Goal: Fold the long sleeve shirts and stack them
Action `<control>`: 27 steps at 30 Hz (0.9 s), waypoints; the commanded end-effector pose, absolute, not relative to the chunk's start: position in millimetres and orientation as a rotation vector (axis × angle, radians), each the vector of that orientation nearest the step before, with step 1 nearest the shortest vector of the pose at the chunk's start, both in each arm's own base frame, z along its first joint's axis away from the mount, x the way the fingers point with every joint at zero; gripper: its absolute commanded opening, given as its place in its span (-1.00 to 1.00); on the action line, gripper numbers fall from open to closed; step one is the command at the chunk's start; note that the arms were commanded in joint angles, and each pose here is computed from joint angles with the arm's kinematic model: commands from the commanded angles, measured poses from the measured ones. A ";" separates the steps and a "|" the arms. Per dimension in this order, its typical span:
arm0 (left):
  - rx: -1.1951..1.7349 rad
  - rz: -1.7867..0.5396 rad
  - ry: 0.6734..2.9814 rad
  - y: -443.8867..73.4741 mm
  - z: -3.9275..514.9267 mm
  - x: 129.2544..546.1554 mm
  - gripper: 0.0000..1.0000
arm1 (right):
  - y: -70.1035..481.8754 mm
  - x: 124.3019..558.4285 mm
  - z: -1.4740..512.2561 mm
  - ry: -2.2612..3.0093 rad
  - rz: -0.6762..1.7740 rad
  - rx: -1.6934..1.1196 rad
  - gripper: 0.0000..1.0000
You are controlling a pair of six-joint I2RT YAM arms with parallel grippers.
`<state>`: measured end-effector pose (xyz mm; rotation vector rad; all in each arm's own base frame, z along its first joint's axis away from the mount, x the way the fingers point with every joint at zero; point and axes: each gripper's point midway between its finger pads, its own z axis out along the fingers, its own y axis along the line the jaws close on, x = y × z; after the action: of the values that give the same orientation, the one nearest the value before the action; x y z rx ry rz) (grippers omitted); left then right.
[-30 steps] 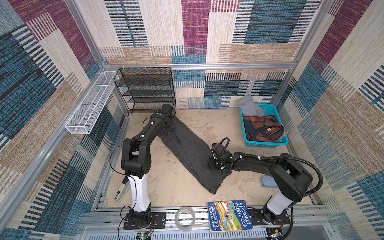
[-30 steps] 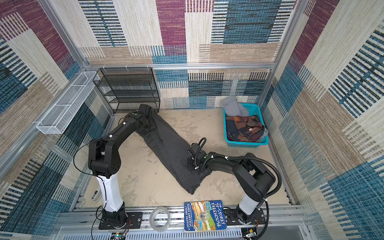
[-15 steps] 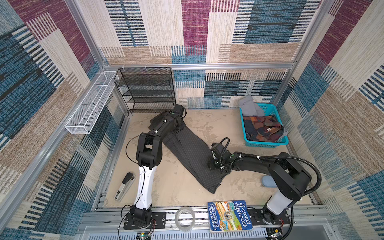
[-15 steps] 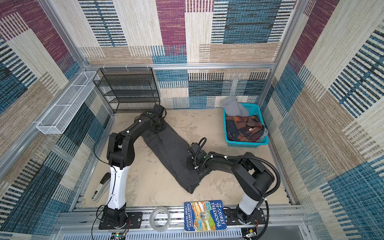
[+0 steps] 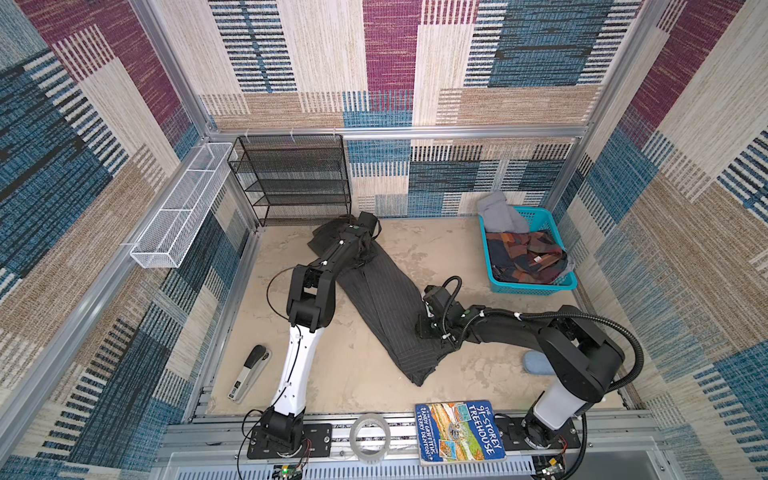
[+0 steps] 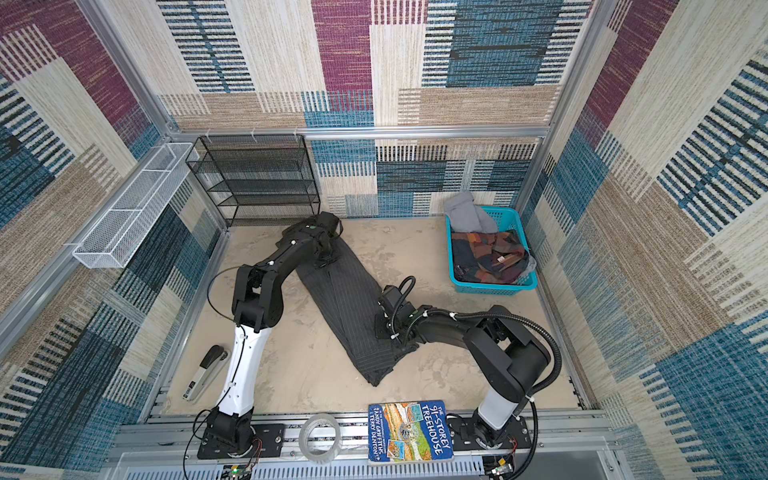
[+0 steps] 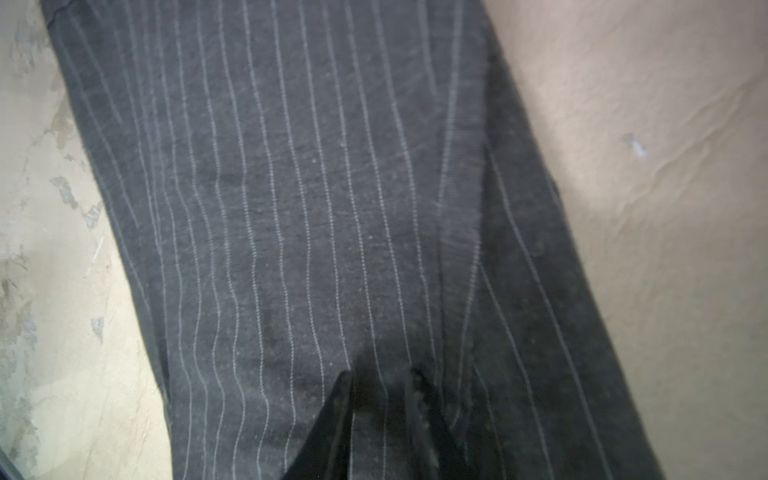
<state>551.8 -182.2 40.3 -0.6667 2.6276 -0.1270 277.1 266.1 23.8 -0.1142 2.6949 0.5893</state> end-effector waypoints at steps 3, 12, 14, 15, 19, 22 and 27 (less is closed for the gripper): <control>-0.495 -0.217 2.675 -233.5 46.5 548.8 -0.67 | 250.1 246.3 2.5 2.841 0.552 -0.059 -0.49; -0.313 -0.239 2.677 -264.1 72.4 535.4 -0.67 | 278.5 235.8 6.7 2.835 0.657 -0.133 -0.48; -0.315 -0.200 2.657 -255.7 85.3 531.5 -0.67 | 280.6 235.4 6.6 2.835 0.653 -0.145 -0.49; -0.317 -0.176 2.640 -250.4 93.8 530.6 -0.67 | 280.9 235.3 7.3 2.832 0.648 -0.151 -0.49; -0.334 -0.125 2.588 -235.4 114.5 532.7 -0.65 | 280.7 238.1 15.9 2.803 0.650 -0.155 -0.49; -0.359 -0.119 2.561 -232.4 121.0 537.6 -0.65 | 281.3 239.6 19.9 2.792 0.654 -0.154 -0.48; -0.365 -0.166 2.523 -242.4 112.3 560.7 -0.62 | 282.2 240.5 16.0 2.802 0.647 -0.149 -0.49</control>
<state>549.4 -242.0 117.0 -0.3721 2.5461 -0.1727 248.7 291.1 26.7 -0.1673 2.7366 0.7022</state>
